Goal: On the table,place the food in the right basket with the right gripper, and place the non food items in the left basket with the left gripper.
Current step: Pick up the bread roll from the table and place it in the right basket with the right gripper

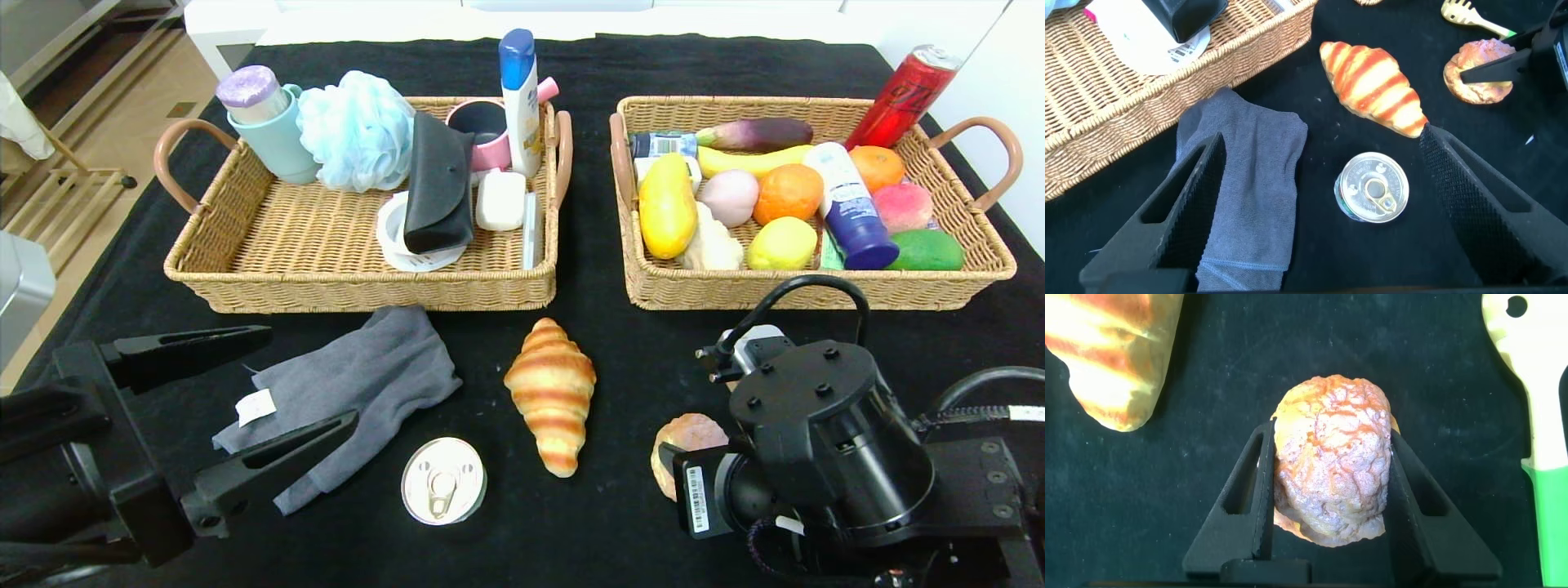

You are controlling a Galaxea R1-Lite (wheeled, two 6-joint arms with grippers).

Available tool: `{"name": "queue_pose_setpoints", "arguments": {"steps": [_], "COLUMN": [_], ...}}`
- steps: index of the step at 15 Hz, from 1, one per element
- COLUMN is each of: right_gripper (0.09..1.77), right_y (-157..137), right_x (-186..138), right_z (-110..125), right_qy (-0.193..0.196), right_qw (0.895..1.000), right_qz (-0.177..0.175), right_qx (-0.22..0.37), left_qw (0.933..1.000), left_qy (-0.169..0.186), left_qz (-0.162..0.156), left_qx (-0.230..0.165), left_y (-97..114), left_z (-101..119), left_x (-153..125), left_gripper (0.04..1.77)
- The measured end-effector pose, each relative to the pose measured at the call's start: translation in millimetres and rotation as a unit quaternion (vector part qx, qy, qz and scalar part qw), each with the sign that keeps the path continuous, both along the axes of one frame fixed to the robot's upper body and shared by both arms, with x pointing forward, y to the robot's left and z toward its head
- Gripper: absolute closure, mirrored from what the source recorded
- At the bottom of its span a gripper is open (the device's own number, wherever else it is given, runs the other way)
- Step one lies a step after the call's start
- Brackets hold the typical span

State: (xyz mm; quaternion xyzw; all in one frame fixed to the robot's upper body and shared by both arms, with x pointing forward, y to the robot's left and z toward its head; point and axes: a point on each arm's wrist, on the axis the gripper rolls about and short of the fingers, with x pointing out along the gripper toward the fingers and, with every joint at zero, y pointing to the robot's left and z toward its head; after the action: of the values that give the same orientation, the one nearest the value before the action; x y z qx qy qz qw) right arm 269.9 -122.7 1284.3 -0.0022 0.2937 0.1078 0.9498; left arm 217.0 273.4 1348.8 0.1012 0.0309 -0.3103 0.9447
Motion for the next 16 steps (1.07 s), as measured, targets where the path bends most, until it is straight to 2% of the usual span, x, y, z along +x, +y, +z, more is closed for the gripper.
{"name": "queue_pose_setpoints", "arguments": {"steps": [6, 16], "right_gripper": [1.04, 1.04], "right_y": [-1, -13], "right_x": [-2, -15], "right_z": [2, 42], "right_qy": [-0.005, -0.069], "right_qw": [1.0, 0.997], "right_qz": [0.0, 0.031], "right_qx": [-0.003, 0.0], "left_qw": [1.0, 1.0], "left_qy": [0.001, 0.002], "left_qz": [0.0, 0.0], "left_qx": [0.0, 0.001], "left_y": [0, 0], "left_z": [0, -1], "left_x": [0, 0], "left_gripper": [0.09, 0.09]}}
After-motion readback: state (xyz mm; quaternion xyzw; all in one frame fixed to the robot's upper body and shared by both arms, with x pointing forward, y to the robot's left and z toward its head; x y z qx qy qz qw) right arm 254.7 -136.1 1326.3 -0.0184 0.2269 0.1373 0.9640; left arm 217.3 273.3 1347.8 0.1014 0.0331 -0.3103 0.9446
